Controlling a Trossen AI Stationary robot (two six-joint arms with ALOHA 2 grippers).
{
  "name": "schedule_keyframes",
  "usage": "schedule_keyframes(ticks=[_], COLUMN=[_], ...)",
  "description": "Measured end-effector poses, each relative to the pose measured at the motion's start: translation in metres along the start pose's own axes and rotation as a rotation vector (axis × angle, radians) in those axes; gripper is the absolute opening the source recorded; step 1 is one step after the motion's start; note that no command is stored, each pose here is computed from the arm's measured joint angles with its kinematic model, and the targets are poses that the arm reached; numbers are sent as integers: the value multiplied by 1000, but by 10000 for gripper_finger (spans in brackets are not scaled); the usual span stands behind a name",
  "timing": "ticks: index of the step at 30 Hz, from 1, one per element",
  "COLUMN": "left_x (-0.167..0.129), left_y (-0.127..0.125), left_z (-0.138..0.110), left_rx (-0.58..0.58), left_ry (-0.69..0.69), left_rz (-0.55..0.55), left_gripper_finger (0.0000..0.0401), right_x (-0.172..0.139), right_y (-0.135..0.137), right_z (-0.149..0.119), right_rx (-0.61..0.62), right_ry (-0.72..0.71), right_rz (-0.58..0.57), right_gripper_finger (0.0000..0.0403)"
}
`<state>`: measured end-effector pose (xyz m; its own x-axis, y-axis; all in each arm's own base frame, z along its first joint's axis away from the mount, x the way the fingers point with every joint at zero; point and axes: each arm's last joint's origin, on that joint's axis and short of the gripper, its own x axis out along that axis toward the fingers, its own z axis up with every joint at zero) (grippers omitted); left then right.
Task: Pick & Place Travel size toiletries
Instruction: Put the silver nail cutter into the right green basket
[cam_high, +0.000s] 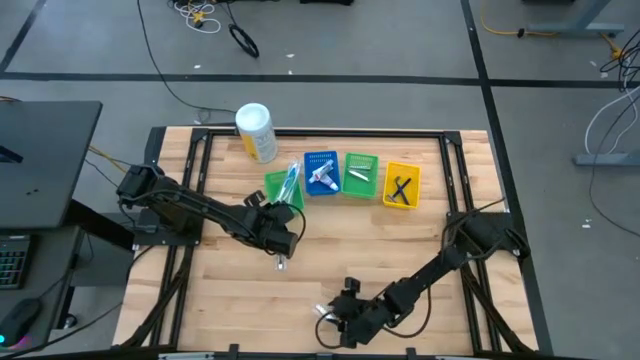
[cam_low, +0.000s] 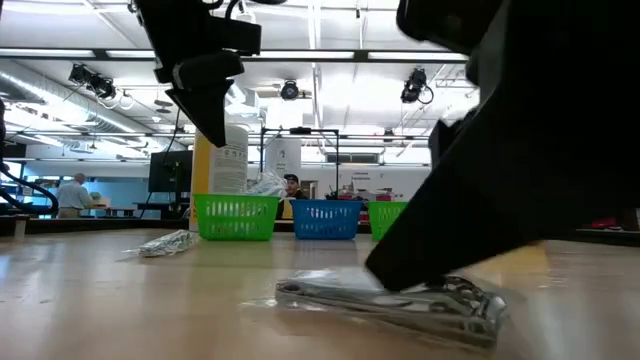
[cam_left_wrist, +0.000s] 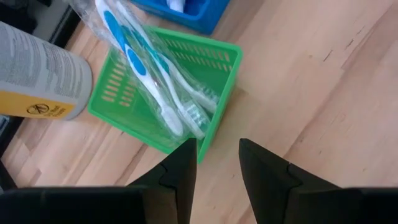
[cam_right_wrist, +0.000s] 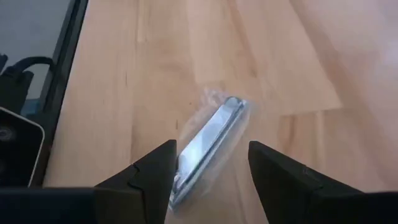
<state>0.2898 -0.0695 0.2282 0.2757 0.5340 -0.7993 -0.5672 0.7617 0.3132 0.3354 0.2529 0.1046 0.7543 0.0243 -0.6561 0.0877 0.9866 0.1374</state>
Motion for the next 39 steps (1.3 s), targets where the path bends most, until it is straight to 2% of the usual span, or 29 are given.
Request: schedule_keyframes(ticks=[4, 14, 19, 27, 39], left_x=[0, 0, 0, 0, 0], left_y=[-1, -2, -2, -2, -2], left_z=[1, 2, 2, 2, 2], left_rx=[-6, 24, 22, 22, -2], left_ry=[-13, -23, -23, -23, -23], left_rz=[-3, -12, -12, -12, -18], left_gripper_finger=[128, 128, 128, 128, 128], right_x=[8, 9, 12, 13, 11], right_y=[1, -8, -16, -22, -37], right_z=[-6, 1, 6, 4, 15], right_rx=[8, -6, 30, 18, 25], right_ry=[-1, 60, 110, 151, 172], right_rz=[6, 21, 57, 4, -21], right_gripper_finger=[211, 206, 168, 91, 79])
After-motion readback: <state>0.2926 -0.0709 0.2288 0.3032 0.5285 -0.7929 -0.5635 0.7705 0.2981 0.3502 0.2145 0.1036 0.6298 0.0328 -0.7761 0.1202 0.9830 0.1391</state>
